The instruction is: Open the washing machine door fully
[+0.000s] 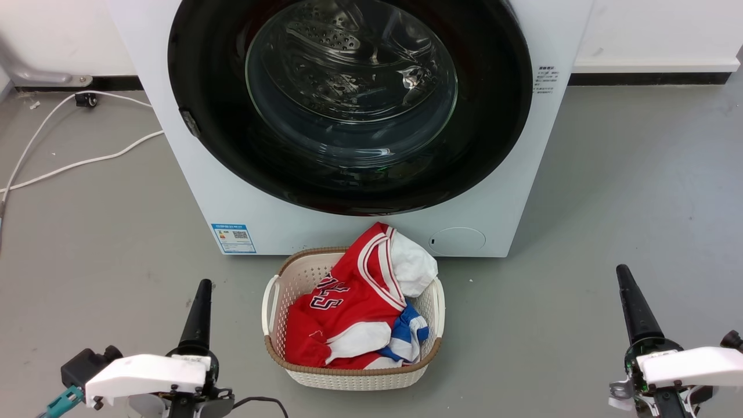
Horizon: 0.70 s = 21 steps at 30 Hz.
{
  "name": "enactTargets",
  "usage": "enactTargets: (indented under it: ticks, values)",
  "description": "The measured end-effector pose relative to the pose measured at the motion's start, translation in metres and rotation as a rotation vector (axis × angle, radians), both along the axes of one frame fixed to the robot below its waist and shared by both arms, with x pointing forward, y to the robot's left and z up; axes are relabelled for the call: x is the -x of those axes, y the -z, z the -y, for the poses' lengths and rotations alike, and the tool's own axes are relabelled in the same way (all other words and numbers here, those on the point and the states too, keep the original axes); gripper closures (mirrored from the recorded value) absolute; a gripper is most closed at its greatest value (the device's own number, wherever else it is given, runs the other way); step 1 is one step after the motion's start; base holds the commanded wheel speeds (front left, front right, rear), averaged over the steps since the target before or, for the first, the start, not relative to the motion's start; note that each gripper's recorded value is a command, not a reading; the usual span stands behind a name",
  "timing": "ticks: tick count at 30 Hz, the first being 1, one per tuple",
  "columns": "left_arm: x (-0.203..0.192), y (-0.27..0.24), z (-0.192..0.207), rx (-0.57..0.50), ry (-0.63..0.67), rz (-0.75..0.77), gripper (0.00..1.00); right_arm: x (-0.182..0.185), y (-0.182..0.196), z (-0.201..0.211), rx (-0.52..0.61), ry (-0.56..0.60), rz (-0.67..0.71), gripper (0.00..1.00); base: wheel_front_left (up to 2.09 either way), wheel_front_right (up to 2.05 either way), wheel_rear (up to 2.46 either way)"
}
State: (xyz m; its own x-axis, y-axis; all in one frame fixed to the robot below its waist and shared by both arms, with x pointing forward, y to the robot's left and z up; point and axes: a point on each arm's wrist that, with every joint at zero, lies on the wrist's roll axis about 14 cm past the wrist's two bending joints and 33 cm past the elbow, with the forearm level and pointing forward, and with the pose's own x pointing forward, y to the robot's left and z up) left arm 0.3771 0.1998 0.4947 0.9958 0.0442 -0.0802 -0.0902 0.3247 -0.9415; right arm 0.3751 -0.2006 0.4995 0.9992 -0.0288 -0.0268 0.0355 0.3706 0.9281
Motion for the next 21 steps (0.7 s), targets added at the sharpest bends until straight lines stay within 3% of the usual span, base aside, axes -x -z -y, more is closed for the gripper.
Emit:
enactTargets:
  ticks: [21]
  values:
    - [0.002, -0.011, 0.012, -0.424, 0.011, 0.002, 0.0, 0.005, -0.016, -0.01, 0.421, -0.02, 0.056, 0.0, 0.0, 0.0, 0.0]
